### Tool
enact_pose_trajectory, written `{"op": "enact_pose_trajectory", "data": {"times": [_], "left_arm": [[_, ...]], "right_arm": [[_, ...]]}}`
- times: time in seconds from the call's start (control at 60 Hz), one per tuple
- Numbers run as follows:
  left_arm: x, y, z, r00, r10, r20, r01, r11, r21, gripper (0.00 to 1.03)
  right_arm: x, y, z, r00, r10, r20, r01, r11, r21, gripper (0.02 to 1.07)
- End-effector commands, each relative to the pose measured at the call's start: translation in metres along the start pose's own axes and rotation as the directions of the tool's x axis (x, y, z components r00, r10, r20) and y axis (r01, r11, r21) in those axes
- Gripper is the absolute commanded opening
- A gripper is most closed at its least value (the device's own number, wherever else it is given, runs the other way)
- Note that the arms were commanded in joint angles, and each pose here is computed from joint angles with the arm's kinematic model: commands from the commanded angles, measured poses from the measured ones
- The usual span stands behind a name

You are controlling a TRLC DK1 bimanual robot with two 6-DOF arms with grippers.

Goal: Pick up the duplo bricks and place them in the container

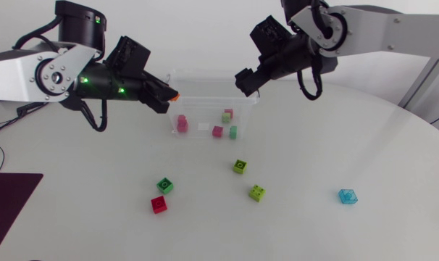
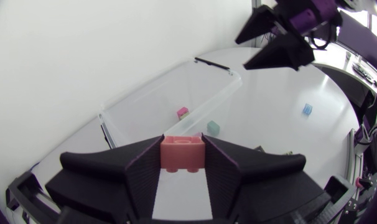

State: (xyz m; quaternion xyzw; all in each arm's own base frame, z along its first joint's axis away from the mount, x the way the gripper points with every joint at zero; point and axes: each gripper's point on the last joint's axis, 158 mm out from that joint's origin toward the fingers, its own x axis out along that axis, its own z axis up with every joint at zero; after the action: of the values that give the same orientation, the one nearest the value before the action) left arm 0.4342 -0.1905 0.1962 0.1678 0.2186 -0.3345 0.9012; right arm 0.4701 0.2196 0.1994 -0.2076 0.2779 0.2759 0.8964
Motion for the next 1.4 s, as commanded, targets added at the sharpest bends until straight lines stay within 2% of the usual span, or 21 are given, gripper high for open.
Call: {"op": "enact_pose_trajectory", "data": {"times": [0.0, 0.117, 0.35, 0.4, 0.5, 0.533, 0.65, 0.7, 0.783, 0.867, 0.95, 1.083, 1.133, 1.217, 1.383], "left_arm": [[0.013, 0.022, 0.015, 0.999, 0.044, 0.027, -0.042, 0.998, -0.046, 0.16], [0.033, 0.043, 0.028, 0.995, 0.09, 0.053, -0.086, 0.993, -0.078, 0.16], [0.074, 0.064, 0.025, 0.992, 0.125, 0.034, -0.121, 0.988, -0.1, 0.18], [0.083, 0.069, 0.024, 0.989, 0.141, 0.034, -0.137, 0.985, -0.103, 0.18], [0.096, 0.076, 0.025, 0.988, 0.153, 0.031, -0.149, 0.982, -0.113, 0.26], [0.104, 0.079, 0.026, 0.987, 0.158, 0.03, -0.154, 0.981, -0.114, 0.38], [0.121, 0.083, 0.033, 0.985, 0.167, 0.037, -0.161, 0.979, -0.124, 0.59], [0.129, 0.081, 0.034, 0.985, 0.169, 0.029, -0.164, 0.979, -0.12, 0.75], [0.131, 0.077, 0.034, 0.985, 0.172, 0.022, -0.169, 0.979, -0.116, 0.86], [0.114, 0.074, 0.039, 0.983, 0.181, 0.027, -0.177, 0.978, -0.114, 0.92], [0.096, 0.073, 0.04, 0.981, 0.189, 0.031, -0.184, 0.976, -0.116, 0.92], [0.055, 0.062, 0.022, 0.982, 0.189, -0.01, -0.189, 0.978, -0.091, 0.92], [0.038, 0.055, 0.013, 0.982, 0.187, -0.027, -0.188, 0.98, -0.059, 0.92], [0.005, 0.038, -0.007, 0.982, 0.184, -0.05, -0.185, 0.983, -0.02, 0.92], [-0.029, 0.011, -0.046, 0.982, 0.165, -0.096, -0.162, 0.986, 0.037, 0.92]], "right_arm": [[-0.011, 0.017, -0.029, 0.999, 0.023, -0.049, -0.021, 0.999, 0.03, 1.02], [-0.034, 0.026, -0.066, 0.994, 0.018, -0.104, -0.014, 0.999, 0.04, 1.02], [-0.067, 0.022, -0.153, 0.971, -0.011, -0.24, 0.036, 0.994, 0.101, 1.02], [-0.078, 0.011, -0.183, 0.952, -0.023, -0.304, 0.07, 0.987, 0.144, 1.02], [-0.095, -0.003, -0.225, 0.913, -0.037, -0.407, 0.129, 0.971, 0.203, 1.02], [-0.102, -0.006, -0.241, 0.895, -0.038, -0.445, 0.151, 0.963, 0.222, 1.02], [-0.118, -0.021, -0.279, 0.85, -0.066, -0.522, 0.237, 0.933, 0.269, 1.02], [-0.124, -0.027, -0.291, 0.835, -0.073, -0.546, 0.269, 0.918, 0.29, 1.02], [-0.133, -0.036, -0.304, 0.811, -0.067, -0.581, 0.313, 0.889, 0.334, 1.02], [-0.139, -0.038, -0.312, 0.79, -0.043, -0.612, 0.339, 0.862, 0.376, 1.02], [-0.142, -0.034, -0.323, 0.759, -0.007, -0.651, 0.362, 0.835, 0.414, 1.02], [-0.14, -0.032, -0.347, 0.718, 0.052, -0.694, 0.387, 0.799, 0.461, 1.02], [-0.134, -0.039, -0.362, 0.702, 0.087, -0.707, 0.409, 0.763, 0.5, 1.01], [-0.122, -0.039, -0.375, 0.696, 0.155, -0.702, 0.397, 0.731, 0.555, 0.99], [-0.105, -0.04, -0.388, 0.685, 0.195, -0.702, 0.389, 0.717, 0.579, 0.97]]}}
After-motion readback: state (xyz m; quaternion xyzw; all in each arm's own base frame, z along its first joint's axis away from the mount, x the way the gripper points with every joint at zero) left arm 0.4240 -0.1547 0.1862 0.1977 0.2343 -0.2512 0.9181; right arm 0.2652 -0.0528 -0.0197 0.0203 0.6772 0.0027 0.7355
